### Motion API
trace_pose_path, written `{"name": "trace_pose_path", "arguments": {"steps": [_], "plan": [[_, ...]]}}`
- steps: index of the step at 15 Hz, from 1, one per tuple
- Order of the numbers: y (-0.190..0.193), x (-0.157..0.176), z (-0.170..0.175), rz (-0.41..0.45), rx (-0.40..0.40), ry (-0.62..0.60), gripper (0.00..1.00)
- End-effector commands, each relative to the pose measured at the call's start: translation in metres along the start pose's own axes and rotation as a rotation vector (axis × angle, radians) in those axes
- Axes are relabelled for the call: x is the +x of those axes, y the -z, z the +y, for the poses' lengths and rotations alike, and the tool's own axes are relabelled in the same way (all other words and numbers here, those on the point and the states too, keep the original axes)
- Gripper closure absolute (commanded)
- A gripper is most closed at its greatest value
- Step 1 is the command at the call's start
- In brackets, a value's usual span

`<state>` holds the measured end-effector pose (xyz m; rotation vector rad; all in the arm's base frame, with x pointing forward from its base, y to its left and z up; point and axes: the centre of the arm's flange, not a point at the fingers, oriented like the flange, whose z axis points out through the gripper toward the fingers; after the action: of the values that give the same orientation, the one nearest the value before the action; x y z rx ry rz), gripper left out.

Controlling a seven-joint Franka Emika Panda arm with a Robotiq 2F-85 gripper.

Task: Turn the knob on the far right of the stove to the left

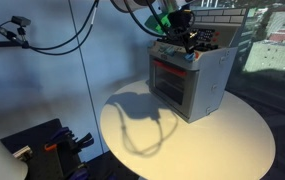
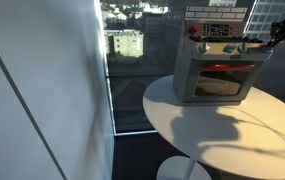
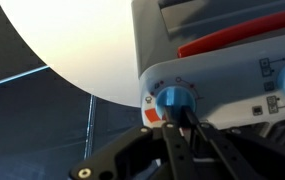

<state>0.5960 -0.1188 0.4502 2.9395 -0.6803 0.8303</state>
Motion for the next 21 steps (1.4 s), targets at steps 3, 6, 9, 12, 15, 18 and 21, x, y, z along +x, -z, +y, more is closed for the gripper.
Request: {"name": "trace_pose_path", "arguments": {"steps": [3, 6, 9, 12, 15, 18, 21], "plan": [[0.015, -0.005, 0.010, 0.001, -0.097, 0.061, 0.95], [0.016, -0.006, 0.008, 0.004, -0.123, 0.102, 0.95], [0.018, -0.007, 0.007, -0.002, -0.143, 0.143, 0.95], [0.021, -0.007, 0.006, -0.014, -0.162, 0.184, 0.95], [0.023, -0.008, 0.006, -0.034, -0.178, 0.221, 0.95], [0.025, -0.008, 0.005, -0.039, -0.206, 0.255, 0.95], [0.027, -0.008, 0.003, -0.041, -0.231, 0.292, 0.95]]}}
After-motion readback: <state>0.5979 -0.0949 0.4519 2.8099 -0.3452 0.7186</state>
